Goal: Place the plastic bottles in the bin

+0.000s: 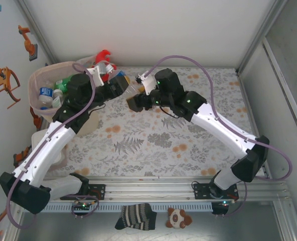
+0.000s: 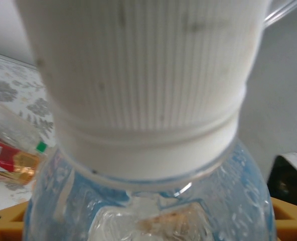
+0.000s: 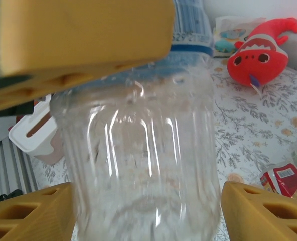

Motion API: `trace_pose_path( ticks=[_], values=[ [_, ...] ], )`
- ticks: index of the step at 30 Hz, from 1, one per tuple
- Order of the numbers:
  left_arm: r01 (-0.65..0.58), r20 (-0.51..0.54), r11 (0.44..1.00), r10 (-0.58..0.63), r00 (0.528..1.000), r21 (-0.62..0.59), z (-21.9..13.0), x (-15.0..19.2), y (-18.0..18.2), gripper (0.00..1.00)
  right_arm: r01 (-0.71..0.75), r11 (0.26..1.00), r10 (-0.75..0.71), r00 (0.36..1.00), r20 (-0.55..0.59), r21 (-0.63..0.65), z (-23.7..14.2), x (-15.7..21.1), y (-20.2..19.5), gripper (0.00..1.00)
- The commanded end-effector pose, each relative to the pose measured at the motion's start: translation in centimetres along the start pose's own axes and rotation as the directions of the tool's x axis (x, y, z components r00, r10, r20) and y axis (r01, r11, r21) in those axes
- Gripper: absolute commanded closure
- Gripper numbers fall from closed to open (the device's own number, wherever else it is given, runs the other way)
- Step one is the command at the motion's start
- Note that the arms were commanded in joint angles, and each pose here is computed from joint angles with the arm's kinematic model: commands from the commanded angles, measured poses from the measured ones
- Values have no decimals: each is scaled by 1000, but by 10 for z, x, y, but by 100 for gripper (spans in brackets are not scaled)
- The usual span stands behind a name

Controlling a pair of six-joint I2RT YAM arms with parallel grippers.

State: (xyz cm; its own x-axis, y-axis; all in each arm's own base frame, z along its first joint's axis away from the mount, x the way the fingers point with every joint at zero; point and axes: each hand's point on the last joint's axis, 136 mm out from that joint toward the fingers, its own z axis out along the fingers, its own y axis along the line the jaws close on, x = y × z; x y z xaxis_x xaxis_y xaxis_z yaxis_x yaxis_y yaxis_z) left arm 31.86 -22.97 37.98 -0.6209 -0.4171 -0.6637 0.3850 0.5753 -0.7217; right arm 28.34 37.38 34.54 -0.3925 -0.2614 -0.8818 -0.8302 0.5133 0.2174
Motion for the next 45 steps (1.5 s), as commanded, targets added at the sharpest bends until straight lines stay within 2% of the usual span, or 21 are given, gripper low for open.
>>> trace_pose_path(
  ticks=[1, 8, 16, 21, 27, 31, 33, 40, 45],
  values=[
    [-102, 58, 993, 106, 993, -59, -25, -26, -7, 43, 12, 999, -15, 997, 79, 35, -27, -21, 1, 26],
    [-133, 61, 954, 155, 986, -267, -72, -61, 23, 43, 21, 999, -24, 997, 71, 34, -36, -16, 4, 26],
    [-148, 90, 845, 225, 970, -513, -141, -92, 55, 43, 15, 998, -18, 999, 50, 58, -39, -8, 0, 26],
    [-116, 71, 774, 204, 976, -623, -163, -100, 83, 43, 8, 998, -10, 999, 36, 56, -36, -5, -1, 27],
    [-28, 90, 734, 121, 989, -679, -170, -109, 125, 43, -9, 999, 7, 1000, 24, 47, -34, -1, 0, 29],
    [65, 138, 750, 36, 990, -658, -163, -115, 154, 43, -14, 998, 13, 1000, 24, 54, -36, 1, -1, 29],
    [93, 134, 741, -4, 991, -665, -159, -115, 170, 43, -17, 998, 15, 1000, 26, 58, -38, 3, 0, 29],
    [161, 120, 710, -107, 987, -686, -154, -113, 224, 43, -22, 997, 20, 1000, 24, 75, -45, 8, -2, 29],
    [141, 87, 679, -113, 990, -720, -149, -112, 254, 37, -23, 996, 22, 1000, 18, 81, -45, 12, -3, 29]
  ],
)
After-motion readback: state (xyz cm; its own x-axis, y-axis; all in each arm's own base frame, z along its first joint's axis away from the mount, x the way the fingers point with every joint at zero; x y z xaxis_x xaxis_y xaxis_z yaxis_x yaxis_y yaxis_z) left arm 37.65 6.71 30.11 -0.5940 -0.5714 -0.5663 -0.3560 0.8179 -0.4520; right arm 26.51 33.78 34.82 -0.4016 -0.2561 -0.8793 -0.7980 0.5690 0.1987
